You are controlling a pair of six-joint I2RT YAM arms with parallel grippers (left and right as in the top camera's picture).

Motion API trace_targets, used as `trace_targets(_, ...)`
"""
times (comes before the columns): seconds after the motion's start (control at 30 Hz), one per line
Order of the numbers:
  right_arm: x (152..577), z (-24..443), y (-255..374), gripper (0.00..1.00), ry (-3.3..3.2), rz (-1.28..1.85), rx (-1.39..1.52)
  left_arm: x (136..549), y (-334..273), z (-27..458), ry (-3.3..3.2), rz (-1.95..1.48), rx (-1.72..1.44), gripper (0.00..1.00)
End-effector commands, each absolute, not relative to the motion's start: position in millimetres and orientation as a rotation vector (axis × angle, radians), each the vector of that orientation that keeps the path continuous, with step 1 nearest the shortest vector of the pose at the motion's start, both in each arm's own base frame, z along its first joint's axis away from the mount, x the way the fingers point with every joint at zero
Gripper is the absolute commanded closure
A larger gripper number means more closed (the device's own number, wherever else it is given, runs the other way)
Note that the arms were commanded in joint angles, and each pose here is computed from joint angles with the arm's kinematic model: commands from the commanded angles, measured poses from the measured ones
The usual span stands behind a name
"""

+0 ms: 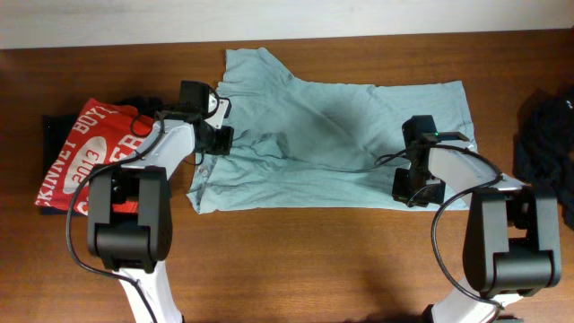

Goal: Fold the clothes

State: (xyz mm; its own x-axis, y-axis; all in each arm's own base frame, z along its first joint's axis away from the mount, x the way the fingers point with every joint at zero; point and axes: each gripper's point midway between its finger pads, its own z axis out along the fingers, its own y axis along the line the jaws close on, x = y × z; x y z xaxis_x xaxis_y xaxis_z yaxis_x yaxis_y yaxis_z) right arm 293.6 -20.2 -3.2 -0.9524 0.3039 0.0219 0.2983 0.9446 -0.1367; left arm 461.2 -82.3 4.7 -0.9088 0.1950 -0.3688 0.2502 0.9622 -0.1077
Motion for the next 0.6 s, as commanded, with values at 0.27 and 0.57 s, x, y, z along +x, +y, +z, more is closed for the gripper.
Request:
trace_targets(0.27,279.8,-18.7,-29.0,0.94,-2.994,0.285,-0.477,507.4,-82.0,51.2,2.625,-0.165,0.31,0.99)
trace_targets(0.57,279.9,-18.7,-29.0,0.94,-2.994,0.285,-0.477,503.2,-75.1,48.2,2.653,-0.117,0.299,0.56)
